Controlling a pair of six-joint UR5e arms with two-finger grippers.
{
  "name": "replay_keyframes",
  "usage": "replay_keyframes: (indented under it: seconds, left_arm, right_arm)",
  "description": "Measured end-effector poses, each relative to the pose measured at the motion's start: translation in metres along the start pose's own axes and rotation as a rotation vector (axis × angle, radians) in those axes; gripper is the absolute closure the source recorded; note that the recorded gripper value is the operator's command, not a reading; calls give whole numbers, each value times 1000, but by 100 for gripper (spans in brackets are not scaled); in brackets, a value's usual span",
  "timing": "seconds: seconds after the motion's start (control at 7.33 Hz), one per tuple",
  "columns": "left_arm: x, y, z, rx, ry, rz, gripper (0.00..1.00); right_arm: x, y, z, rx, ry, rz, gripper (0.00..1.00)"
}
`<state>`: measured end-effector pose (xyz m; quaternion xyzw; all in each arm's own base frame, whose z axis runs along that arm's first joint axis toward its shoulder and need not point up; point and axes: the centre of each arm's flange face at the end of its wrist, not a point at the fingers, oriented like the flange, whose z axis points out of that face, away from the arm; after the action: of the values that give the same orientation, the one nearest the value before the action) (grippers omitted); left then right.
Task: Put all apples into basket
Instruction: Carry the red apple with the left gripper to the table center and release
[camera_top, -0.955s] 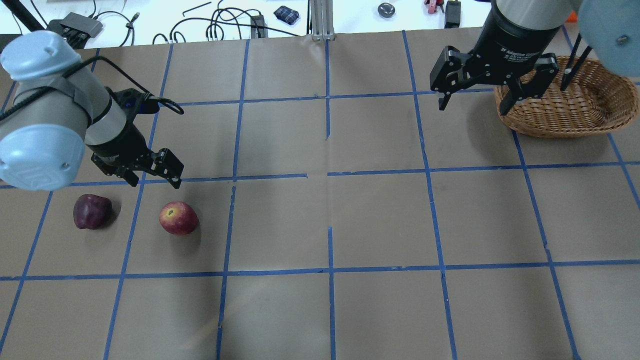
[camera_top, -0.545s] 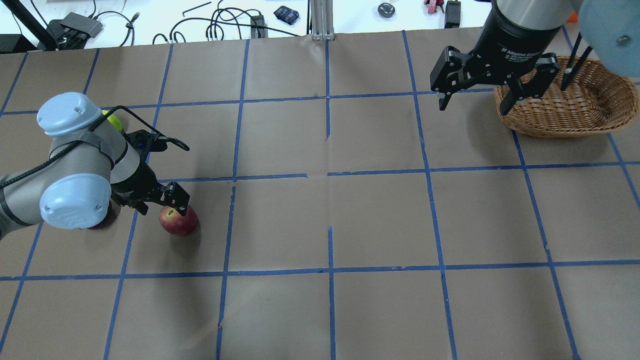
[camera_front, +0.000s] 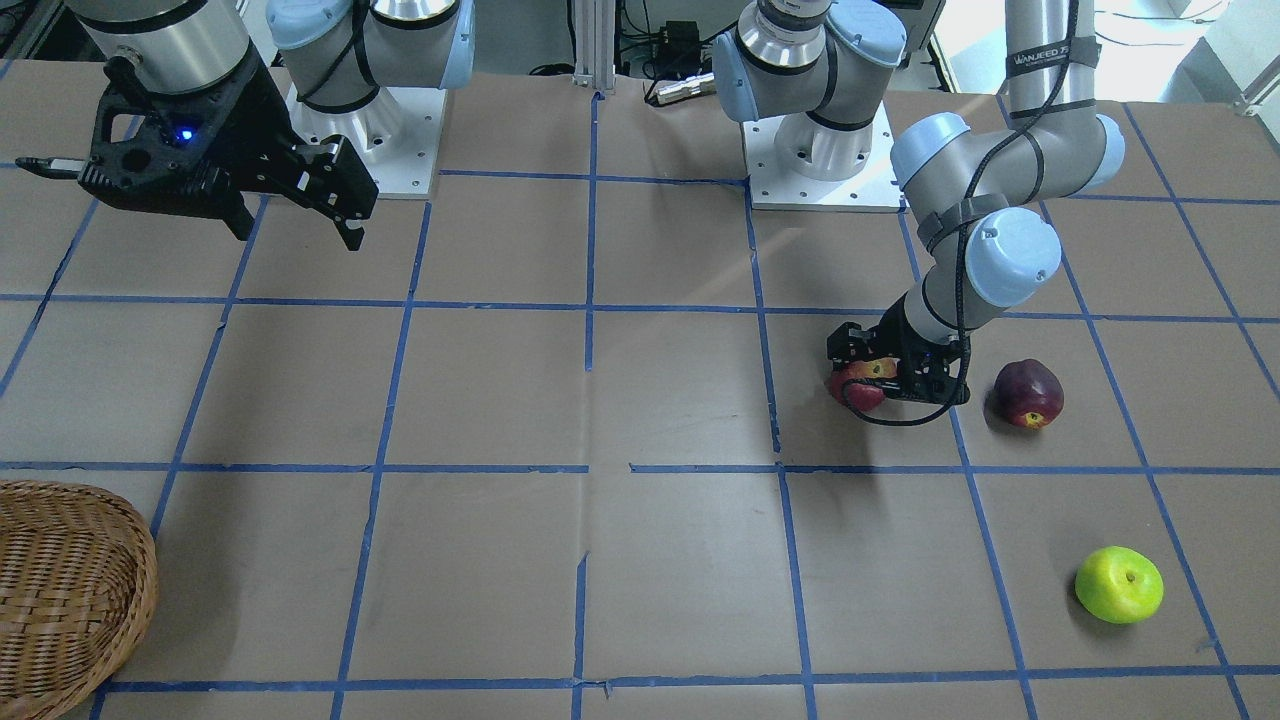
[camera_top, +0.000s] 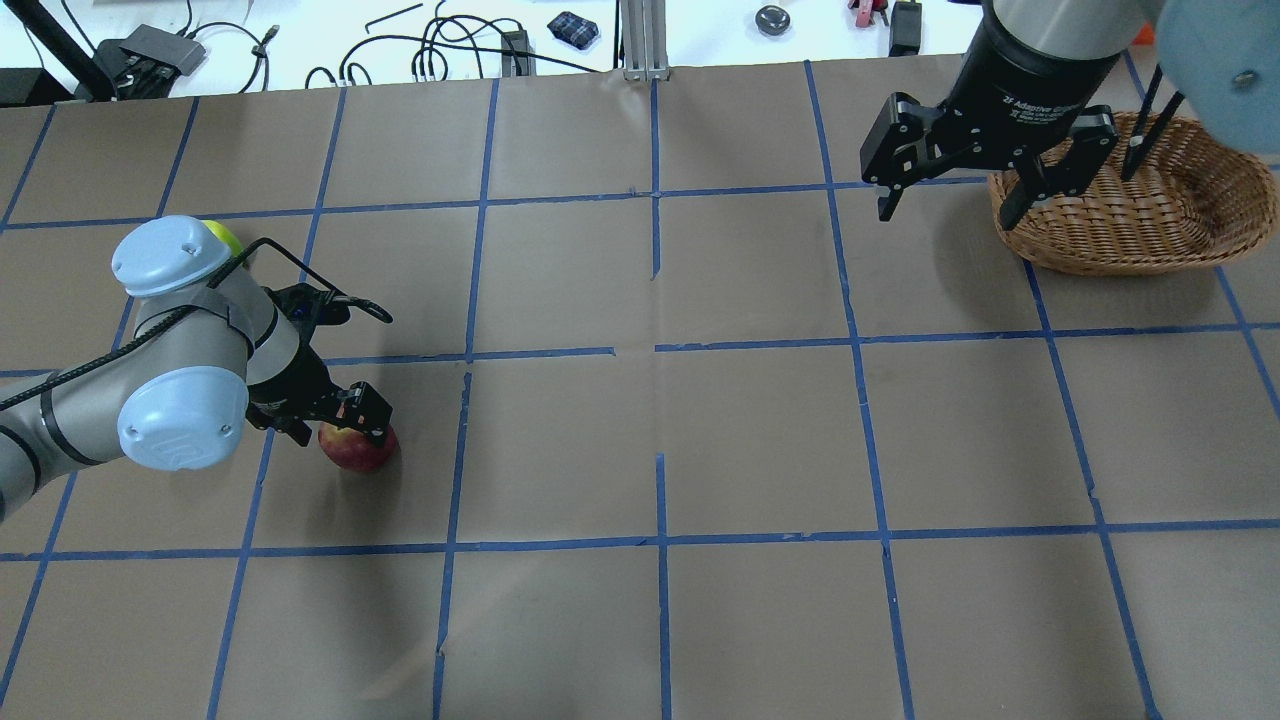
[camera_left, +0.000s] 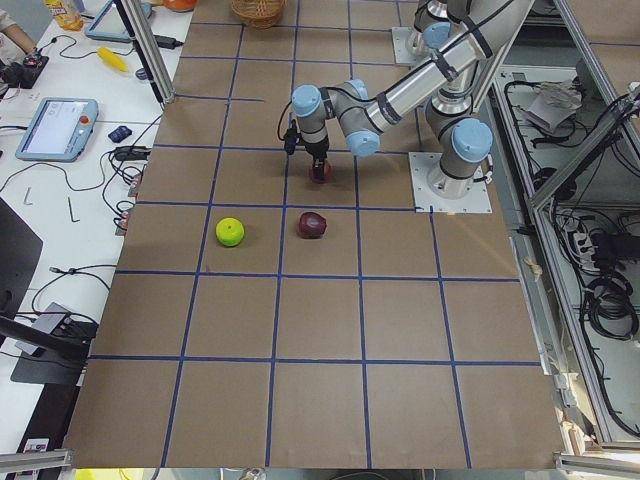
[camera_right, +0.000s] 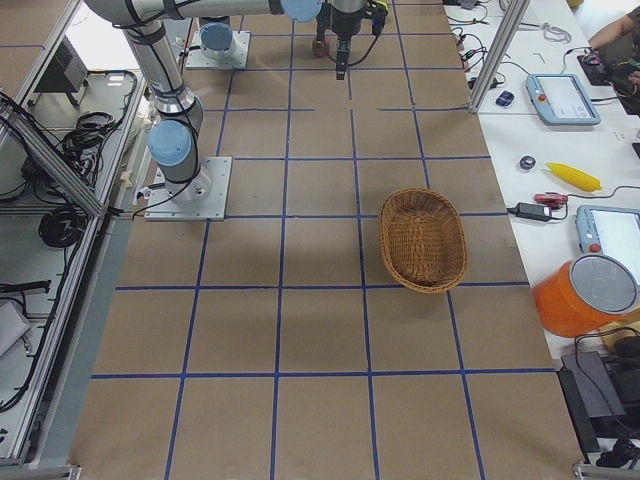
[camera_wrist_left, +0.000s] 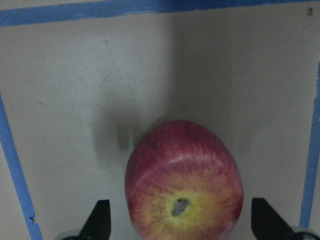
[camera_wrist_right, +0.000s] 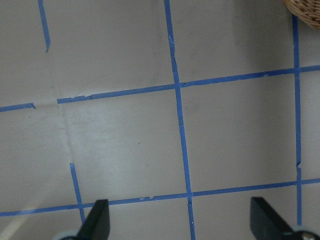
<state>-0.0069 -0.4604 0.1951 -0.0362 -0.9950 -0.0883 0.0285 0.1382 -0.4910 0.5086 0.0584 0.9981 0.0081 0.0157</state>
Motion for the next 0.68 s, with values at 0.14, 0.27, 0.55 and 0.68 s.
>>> replay_keyframes:
  seconds: [0.14, 0.27, 0.55, 0.68]
  left_arm:
    - [0, -1, 2, -3, 1, -1, 80]
    - [-1, -2, 1, 0, 1, -11, 81]
    - [11, -6, -17, 34, 5, -77, 80]
    - [28, -11, -26, 47, 33, -146, 80]
  right_arm:
    - [0, 0, 0, 2, 0, 0, 0]
    - [0, 0, -1, 4, 0, 1, 0]
    - [-1, 0, -1, 7, -1, 0, 0]
    - [-1, 0, -1, 9, -1, 0, 0]
